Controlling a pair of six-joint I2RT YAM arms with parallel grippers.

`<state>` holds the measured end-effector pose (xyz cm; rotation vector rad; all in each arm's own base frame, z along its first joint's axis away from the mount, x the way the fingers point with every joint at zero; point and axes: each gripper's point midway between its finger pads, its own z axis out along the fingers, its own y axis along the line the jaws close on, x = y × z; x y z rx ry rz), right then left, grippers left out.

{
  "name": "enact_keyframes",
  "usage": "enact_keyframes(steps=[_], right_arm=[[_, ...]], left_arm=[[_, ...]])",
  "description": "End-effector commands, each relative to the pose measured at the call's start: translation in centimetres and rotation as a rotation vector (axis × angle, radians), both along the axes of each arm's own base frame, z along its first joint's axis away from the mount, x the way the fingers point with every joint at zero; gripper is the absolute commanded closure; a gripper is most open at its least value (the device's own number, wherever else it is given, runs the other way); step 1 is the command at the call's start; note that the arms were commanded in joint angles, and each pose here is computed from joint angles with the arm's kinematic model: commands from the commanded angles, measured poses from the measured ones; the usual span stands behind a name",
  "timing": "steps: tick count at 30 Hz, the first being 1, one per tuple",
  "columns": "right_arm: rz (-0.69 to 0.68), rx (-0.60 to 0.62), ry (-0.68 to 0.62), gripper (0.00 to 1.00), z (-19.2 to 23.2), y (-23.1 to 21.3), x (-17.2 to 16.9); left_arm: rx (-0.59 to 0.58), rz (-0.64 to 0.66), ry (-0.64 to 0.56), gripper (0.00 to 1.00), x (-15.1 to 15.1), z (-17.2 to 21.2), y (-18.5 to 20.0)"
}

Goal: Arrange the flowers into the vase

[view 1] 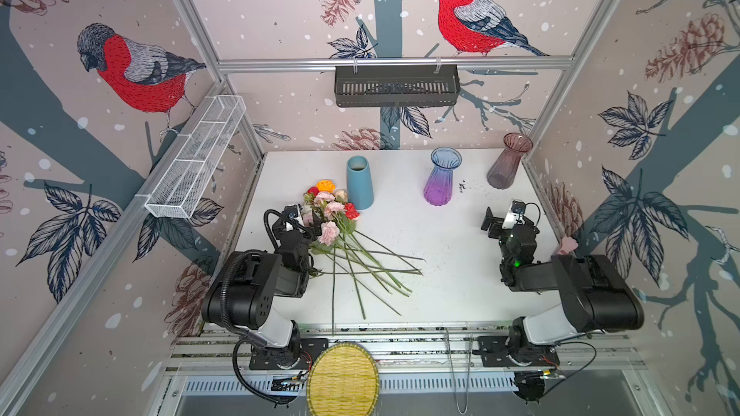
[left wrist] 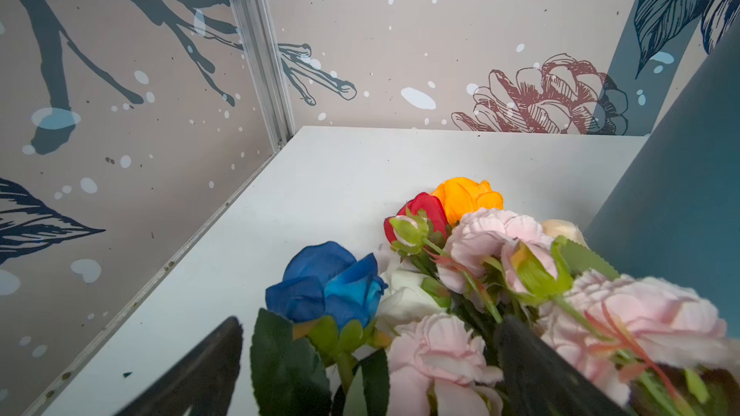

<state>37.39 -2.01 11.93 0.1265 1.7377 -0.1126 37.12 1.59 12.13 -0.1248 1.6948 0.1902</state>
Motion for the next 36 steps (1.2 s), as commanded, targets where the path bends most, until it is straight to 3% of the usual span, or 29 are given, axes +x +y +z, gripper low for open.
enact_keyframes(steps=[1,36], right_arm=[[0.000,-0.002,-0.019,0.01,0.51,0.01,0.07],[-0.001,-0.003,-0.022,0.01,0.56,0.01,-0.01]], left_arm=[[-0.002,-0.013,-0.042,0.02,0.25,1.05,-0.24],[0.011,0.015,-0.060,0.02,-0.29,1.28,-0.14]])
